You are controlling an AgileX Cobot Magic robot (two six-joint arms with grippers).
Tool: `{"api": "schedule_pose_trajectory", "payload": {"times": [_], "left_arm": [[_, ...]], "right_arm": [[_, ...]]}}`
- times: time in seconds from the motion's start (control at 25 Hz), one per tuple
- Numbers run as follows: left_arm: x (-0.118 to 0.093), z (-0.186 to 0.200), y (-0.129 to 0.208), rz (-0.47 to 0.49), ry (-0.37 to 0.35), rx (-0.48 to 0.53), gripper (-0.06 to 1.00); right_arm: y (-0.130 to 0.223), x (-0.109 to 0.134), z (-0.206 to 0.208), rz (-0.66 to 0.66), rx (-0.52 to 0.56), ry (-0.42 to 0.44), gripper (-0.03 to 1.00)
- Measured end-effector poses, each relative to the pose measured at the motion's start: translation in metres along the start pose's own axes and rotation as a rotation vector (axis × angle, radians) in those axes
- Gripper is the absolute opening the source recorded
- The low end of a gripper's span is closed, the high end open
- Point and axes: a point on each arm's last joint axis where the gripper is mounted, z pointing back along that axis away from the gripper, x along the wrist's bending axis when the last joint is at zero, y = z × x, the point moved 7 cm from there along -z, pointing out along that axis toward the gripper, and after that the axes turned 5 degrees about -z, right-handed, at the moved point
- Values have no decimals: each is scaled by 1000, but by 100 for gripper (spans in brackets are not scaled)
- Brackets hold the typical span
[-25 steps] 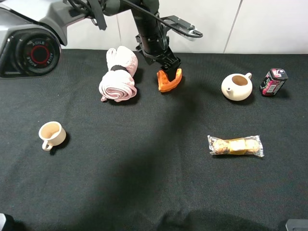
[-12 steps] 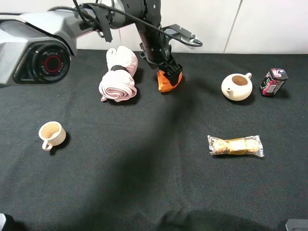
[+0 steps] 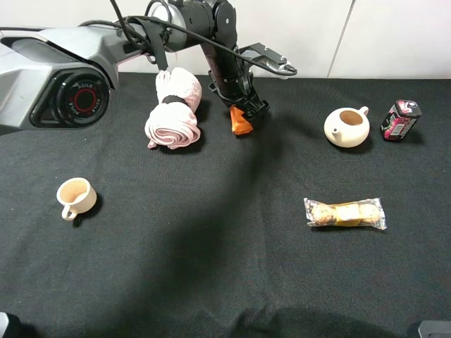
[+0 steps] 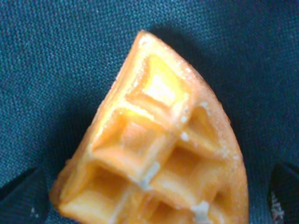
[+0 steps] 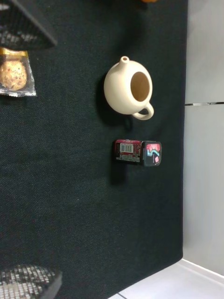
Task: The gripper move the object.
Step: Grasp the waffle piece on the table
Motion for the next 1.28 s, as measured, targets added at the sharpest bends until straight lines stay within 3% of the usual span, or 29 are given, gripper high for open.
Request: {"api": "schedule_pose_trajectory", "payload": {"times": [0.88,1.16,1.28], "left_arm": [[3,-13,6,-6,-12,18,99],[3,-13,5,-5,-13,12,80],[3,-13,5,-5,-13,12,80]], "right_arm": [[0,0,0,0,0,0,69],[0,0,0,0,0,-1,69],[0,0,0,0,0,-1,69]]}}
